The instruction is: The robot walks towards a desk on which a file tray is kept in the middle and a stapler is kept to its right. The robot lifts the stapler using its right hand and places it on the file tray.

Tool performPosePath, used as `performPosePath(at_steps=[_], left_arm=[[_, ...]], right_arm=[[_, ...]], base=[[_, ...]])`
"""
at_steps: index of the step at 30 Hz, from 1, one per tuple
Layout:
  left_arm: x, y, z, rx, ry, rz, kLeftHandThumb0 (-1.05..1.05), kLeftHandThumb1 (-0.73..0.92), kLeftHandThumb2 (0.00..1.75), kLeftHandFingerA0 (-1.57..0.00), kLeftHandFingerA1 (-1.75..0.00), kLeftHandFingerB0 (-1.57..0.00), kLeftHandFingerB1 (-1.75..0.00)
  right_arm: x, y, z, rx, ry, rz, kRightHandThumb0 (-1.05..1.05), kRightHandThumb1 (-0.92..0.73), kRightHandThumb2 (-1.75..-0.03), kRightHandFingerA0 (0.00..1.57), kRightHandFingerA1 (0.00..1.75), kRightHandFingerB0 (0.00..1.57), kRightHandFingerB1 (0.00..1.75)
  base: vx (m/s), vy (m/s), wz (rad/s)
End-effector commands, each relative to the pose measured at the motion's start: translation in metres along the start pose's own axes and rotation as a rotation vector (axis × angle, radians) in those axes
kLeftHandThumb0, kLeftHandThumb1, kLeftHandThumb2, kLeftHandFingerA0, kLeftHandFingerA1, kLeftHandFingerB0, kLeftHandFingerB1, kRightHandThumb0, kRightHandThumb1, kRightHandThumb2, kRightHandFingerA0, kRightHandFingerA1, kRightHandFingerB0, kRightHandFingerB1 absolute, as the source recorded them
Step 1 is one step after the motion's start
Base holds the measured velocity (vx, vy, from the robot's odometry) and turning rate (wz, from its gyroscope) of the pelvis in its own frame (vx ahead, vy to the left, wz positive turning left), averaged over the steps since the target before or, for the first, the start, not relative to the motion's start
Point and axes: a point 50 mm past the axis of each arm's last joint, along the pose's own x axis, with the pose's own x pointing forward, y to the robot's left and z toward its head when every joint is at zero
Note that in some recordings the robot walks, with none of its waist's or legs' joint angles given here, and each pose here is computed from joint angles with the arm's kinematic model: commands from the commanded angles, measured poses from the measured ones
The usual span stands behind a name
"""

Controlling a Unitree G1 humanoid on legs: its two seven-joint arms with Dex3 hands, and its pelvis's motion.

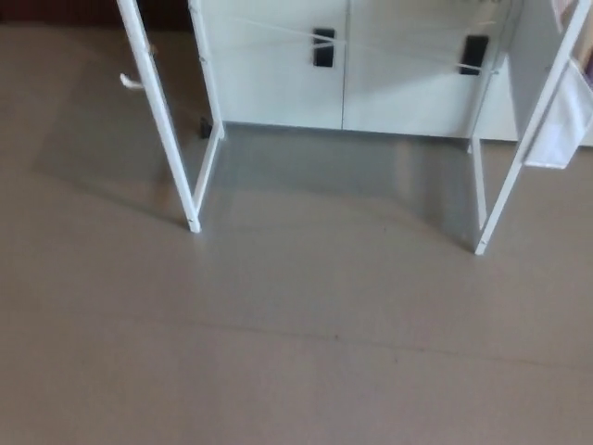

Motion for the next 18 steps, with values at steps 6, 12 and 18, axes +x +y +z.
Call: performPosePath(at_steps=[6,12,18], left_arm=[[0.003,0.012,0.004,0.008,0.029,0.024,-0.56,0.86,0.66,-0.28,-0.41,-0.32,-0.38],[0.004,0.014,0.008,-0.005,-0.005,0.024,-0.56,0.87,0.66,-0.3,-0.41,-0.33,-0.37],[0.002,0.015,0.011,-0.011,-0.011,0.019,-0.54,0.86,0.66,-0.29,-0.4,-0.33,-0.37]], right_arm=[[0.002,-0.003,0.001,-0.002,0.048,-0.021,-0.65,-0.45,-0.79,0.04,0.33,0.04,0.3],[0.001,0.002,-0.001,0.161,-0.049,-0.029,-0.26,-0.43,-0.93,0.01,0.48,0.0,0.46],[0.0,0.0,0.002,0.053,-0.024,-0.014,-0.3,-0.45,-0.96,0.0,0.46,0.0,0.47]], base=[[0.28,-0.124,0.0],[0.39,0.059,-0.19],[0.51,0.157,-0.37]])
